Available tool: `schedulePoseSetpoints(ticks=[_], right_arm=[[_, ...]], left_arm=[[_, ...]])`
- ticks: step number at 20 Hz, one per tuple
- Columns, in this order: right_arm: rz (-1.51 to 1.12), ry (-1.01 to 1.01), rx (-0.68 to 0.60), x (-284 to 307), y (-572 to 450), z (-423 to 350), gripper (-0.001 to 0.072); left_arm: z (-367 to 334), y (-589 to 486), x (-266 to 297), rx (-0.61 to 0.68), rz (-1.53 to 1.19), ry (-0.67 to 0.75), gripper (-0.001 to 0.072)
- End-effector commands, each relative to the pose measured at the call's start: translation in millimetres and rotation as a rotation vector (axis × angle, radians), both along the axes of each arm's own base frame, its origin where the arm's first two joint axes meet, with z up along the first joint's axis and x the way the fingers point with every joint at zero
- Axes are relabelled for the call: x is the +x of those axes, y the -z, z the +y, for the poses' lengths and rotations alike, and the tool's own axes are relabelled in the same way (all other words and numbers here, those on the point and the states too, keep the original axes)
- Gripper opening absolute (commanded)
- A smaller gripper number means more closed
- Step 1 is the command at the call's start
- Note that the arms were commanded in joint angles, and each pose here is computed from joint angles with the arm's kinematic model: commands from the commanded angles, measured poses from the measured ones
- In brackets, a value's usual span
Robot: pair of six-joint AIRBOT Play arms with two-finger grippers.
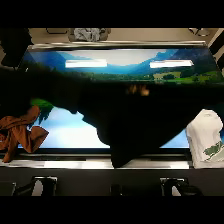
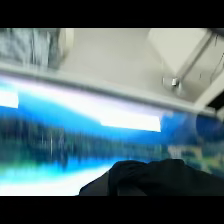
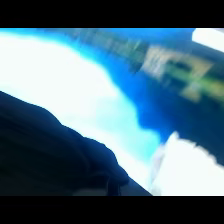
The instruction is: Fold the shirts.
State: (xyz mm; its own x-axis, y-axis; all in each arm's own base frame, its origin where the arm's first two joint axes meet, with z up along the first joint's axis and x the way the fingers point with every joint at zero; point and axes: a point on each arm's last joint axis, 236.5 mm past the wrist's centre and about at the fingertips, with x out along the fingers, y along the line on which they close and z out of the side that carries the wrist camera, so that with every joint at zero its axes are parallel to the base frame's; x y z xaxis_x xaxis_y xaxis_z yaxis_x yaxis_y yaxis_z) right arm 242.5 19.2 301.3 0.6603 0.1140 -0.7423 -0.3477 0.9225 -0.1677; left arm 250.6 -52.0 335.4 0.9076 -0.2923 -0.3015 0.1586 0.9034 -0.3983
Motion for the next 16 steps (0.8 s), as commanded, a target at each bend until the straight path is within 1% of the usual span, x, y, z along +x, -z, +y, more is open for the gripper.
schedulePoseSetpoints(ticks=[1,2,4,6,7,8,10,12,13,14,15,16], right_arm=[[0.326,-0.092,0.067,-5.6,111.2,19.2,0.0036],[0.348,-0.091,0.075,3.2,135.9,19.3,0.0036],[0.283,-0.042,0.095,46.9,171.2,14.8,0.0036],[0.222,-0.005,0.133,95.5,193.7,13.8,0.0036],[0.197,0.013,0.177,124.0,206.4,17.2,0.0036],[0.173,0.036,0.23,150.5,219.4,21.5,0.0036],[0.139,0.109,0.397,201.1,250.1,35.0,0.0037],[0.139,0.181,0.566,231.5,273.4,48.9,0.0038],[0.138,0.186,0.624,241.8,281.2,55.6,0.0071],[0.137,0.164,0.652,247.6,282.8,61.5,0.0327],[0.123,0.121,0.639,249.7,276.8,60.7,0.0629],[0.106,0.057,0.601,248.9,263.9,55.1,0.0701]], left_arm=[[-20.3,126.0,-9.7,-0.098,0.298,0.093,0.0029],[-26.7,148.8,-11.9,-0.116,0.352,0.12,0.0029],[-32.0,185.4,-4.9,-0.144,0.434,0.147,0.0029],[-23.3,215.4,21.3,-0.176,0.482,0.108,0.003],[-17.0,230.8,39.3,-0.197,0.512,0.082,0.003],[-9.4,248.4,60.0,-0.225,0.543,0.045,0.003],[1.4,287.1,95.3,-0.272,0.604,-0.007,0.0031],[-0.2,322.6,121.7,-0.364,0.692,-0.012,0.0034],[-5.7,334.9,132.0,-0.413,0.736,0.009,0.0126],[-13.6,339.2,140.0,-0.456,0.772,0.052,0.0489],[-17.5,337.5,143.6,-0.472,0.809,0.103,0.0711],[-16.6,329.4,145.4,-0.444,0.815,0.176,0.0711]])
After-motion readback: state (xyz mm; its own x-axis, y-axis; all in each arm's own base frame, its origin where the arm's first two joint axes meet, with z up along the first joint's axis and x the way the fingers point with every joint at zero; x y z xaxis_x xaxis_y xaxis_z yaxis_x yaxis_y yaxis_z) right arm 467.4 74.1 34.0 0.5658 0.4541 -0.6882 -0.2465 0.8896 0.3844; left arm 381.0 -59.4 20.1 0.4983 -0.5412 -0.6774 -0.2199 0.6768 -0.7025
